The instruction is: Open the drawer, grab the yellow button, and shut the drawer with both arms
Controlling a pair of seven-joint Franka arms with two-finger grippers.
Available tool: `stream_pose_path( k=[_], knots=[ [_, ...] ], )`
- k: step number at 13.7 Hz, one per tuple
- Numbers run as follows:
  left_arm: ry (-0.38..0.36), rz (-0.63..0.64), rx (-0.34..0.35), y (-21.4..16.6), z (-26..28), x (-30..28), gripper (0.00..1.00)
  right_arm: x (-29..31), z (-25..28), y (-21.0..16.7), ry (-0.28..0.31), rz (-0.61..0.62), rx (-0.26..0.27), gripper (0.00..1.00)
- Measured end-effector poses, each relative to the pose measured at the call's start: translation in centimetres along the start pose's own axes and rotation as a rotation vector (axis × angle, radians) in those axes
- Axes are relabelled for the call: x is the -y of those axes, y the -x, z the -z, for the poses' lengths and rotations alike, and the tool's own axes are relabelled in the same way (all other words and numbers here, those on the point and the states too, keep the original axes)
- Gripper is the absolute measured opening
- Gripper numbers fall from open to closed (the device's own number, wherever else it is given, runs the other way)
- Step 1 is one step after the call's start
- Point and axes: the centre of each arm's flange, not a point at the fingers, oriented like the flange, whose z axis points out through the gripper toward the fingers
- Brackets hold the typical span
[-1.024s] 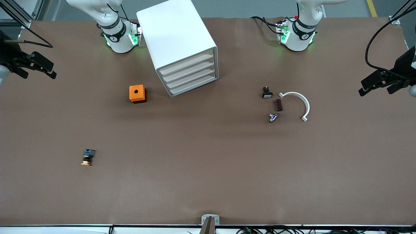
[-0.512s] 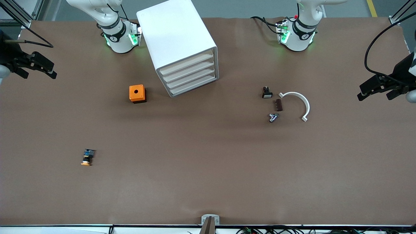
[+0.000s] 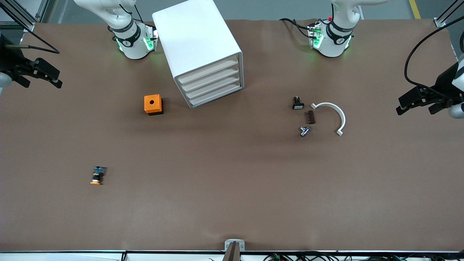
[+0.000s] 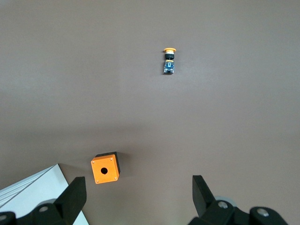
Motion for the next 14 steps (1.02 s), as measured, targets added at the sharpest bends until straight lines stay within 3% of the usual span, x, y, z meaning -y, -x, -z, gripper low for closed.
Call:
stream_pose_path(
  k=[14],
  knots=[
    [-0.002,-0.049,0.017,1.3,0.1,-0.1,1.00,0.0,0.0,0.0,0.001,0.000,0.000,1.00]
  ],
)
